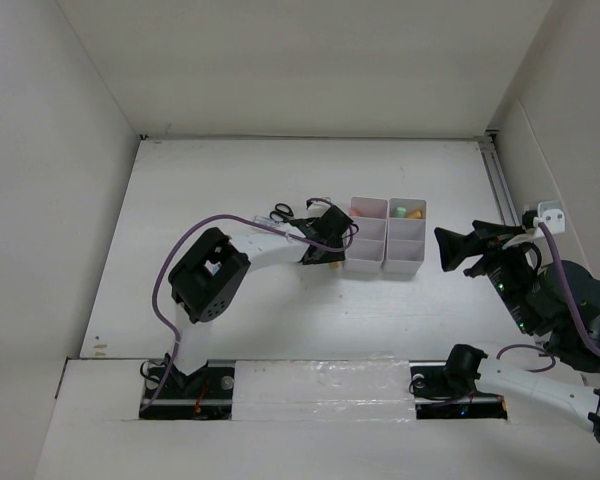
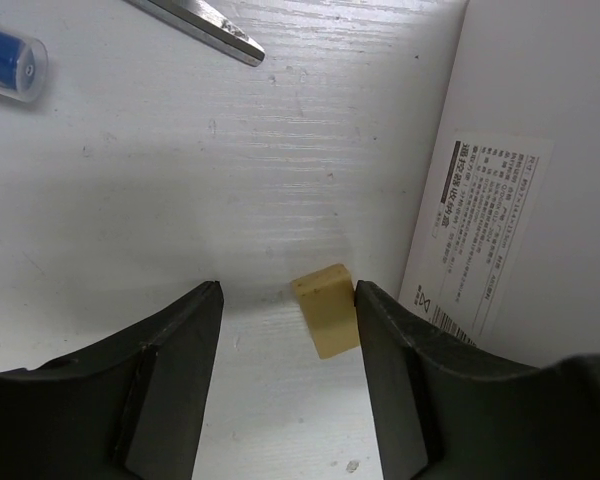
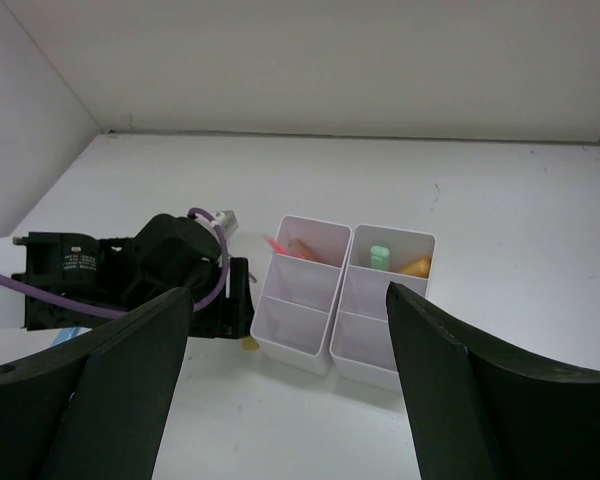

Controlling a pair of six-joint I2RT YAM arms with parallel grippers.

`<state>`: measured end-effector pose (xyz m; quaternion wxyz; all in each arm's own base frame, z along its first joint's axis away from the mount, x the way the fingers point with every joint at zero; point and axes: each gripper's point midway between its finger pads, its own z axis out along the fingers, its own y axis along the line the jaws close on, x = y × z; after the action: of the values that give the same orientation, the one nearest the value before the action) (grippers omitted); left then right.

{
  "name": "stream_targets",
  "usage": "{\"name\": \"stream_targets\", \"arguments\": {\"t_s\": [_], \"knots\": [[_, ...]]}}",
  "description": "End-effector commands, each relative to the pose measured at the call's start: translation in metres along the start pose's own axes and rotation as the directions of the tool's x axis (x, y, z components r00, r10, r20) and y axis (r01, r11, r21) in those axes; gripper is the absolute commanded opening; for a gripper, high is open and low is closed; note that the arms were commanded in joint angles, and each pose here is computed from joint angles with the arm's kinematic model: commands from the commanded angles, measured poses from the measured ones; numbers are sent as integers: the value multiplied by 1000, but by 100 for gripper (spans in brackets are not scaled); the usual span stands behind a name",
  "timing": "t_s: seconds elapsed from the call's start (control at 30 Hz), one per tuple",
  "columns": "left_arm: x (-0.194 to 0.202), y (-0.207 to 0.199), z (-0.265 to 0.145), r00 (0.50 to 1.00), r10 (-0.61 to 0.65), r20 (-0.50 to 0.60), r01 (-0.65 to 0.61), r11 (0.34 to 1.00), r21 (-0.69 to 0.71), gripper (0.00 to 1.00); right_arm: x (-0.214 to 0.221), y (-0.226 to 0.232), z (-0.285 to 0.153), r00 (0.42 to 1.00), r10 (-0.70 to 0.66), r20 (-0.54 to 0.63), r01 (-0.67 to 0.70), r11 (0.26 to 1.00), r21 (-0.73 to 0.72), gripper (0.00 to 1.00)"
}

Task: Sort the stationery into containers
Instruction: Grab a piece of stationery with the left arm

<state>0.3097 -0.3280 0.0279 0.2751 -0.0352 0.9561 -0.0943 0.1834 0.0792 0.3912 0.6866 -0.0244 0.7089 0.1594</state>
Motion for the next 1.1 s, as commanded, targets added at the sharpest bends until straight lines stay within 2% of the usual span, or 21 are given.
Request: {"name": "stream_targets", "arguments": {"t_s": [0.0, 0.23, 0.3, 0.47, 0.63, 0.73, 0.83, 1.0, 1.07], "knots": [[24, 21, 9, 998, 30, -64, -35, 996, -87, 50, -13, 0, -2, 998, 27, 48, -27, 1000, -10, 84], [29, 25, 13, 996, 46, -83, -55, 993, -105, 50, -17, -1, -4, 997, 40, 61, -39, 999, -13, 84], [27, 26, 13, 996, 47, -75, -55, 992, -112, 45, -17, -1, -4, 997, 40, 61, -39, 999, -13, 84], [27, 26, 6, 997, 46, -69, -54, 992, -117, 45, -17, -1, -4, 997, 40, 61, -39, 999, -13, 83], [41, 17, 2, 996, 40, -85, -50, 992, -119, 51, -17, 0, -4, 997, 40, 60, -39, 999, -22, 83], [47, 19, 4, 995, 34, -97, -48, 988, -145, 51, -18, 2, -4, 997, 46, 65, -44, 998, -33, 83], [50, 25, 6, 995, 16, -95, -32, 986, -164, 44, -18, 2, -4, 997, 46, 65, -44, 998, -33, 83], [50, 30, 7, 996, 22, -84, -37, 982, -184, 41, -20, 1, -6, 996, 53, 71, -50, 998, -34, 83], [50, 33, 7, 997, 17, -80, -32, 980, -196, 34, -20, 1, -6, 996, 53, 71, -50, 998, -34, 83]]}}
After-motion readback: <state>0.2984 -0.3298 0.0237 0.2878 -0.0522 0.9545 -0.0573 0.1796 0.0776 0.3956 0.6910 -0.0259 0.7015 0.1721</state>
